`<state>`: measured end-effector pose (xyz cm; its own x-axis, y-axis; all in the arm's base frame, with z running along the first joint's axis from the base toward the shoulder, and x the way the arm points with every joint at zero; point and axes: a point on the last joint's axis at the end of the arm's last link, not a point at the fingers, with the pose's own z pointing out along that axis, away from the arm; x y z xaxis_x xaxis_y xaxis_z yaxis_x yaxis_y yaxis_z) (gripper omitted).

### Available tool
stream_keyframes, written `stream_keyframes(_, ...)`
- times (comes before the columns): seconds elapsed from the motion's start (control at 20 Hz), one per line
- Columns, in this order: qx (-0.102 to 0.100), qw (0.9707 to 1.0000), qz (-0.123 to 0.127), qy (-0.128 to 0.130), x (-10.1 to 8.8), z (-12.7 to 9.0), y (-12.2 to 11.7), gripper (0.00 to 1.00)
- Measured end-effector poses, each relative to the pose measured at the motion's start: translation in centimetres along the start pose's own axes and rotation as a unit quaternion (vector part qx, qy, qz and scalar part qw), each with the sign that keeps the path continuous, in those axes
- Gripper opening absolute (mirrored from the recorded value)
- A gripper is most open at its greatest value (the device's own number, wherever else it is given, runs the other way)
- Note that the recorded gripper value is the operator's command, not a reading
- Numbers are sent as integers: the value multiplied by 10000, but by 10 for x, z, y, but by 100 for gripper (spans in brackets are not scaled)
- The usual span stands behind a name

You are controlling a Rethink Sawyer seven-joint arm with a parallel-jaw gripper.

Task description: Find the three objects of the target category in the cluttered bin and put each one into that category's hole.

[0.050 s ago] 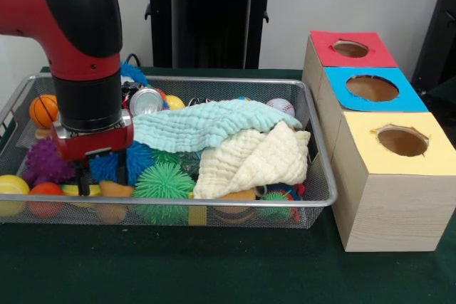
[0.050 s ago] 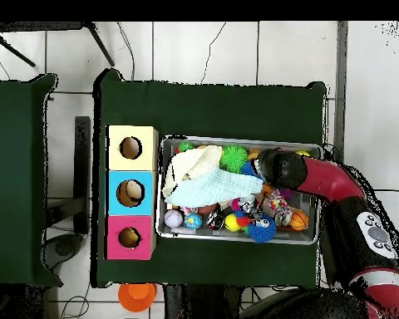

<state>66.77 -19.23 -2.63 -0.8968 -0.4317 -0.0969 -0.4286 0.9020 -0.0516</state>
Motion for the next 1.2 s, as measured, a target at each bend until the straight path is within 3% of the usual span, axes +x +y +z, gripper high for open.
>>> stream_keyframes(0.55, -226, 9997, 126, 24, 9, 16, 2, 100)
stream_keyframes(1.2, -527, 9982, 264, -71, 7, 30, 6, 100)
